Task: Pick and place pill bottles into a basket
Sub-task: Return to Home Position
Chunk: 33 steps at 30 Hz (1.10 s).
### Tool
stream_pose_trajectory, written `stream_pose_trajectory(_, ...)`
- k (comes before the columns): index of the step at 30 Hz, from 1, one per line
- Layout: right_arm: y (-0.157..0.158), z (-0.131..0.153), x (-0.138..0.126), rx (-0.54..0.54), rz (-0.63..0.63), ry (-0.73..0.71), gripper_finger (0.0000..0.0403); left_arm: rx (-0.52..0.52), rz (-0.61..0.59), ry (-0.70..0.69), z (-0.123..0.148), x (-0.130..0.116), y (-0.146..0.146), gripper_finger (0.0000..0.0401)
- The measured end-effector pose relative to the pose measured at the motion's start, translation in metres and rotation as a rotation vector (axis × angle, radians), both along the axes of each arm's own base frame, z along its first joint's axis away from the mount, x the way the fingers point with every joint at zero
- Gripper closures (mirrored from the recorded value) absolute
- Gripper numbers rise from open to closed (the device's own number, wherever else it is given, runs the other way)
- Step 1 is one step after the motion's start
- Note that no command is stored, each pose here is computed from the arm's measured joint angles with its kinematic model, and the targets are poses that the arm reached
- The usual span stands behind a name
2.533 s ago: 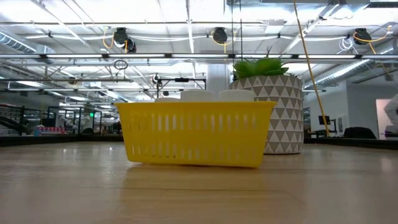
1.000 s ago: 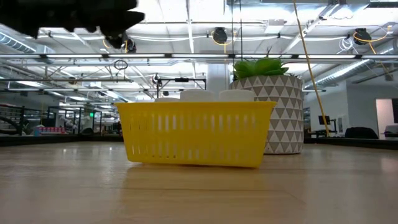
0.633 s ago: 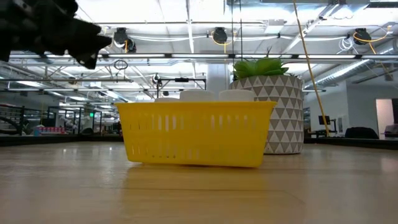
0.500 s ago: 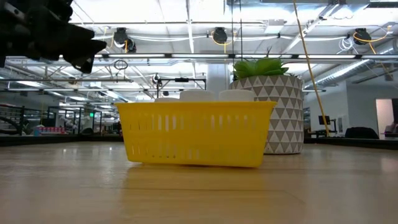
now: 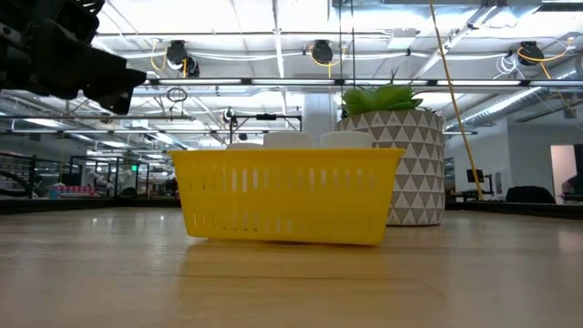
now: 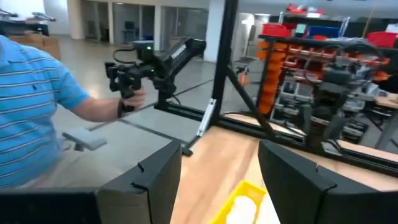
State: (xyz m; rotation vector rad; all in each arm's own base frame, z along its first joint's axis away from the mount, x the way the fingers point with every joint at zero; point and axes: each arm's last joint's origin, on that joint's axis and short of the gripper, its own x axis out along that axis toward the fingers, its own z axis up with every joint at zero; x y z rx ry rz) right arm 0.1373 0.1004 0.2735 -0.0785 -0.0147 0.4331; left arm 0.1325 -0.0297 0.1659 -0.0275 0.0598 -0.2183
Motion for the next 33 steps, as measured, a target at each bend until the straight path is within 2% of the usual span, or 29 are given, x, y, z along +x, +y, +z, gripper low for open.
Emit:
stream_pose_trajectory(9, -0.019, -0.040, -0.021, 0.024, -0.012, 0.016, 0.0195, 0.035, -0.002, 0.036, -0.004, 0.000, 0.000, 0.0249)
stream_pose_trajectory(21, -0.028, -0.098, -0.034, 0.050, -0.011, 0.000, 0.0195, 0.026, -0.005, 0.048, -0.010, -0.002, 0.000, 0.0249)
stream_pose_trajectory(27, -0.029, -0.098, -0.035, 0.080, -0.007, -0.013, 0.0195, 0.020, -0.009, 0.055, -0.010, -0.002, -0.001, 0.0249)
stream_pose_trajectory(33, -0.029, -0.101, -0.035, 0.065, -0.007, 0.010, 0.0195, 0.002, -0.008, 0.044, -0.009, -0.002, -0.001, 0.0249)
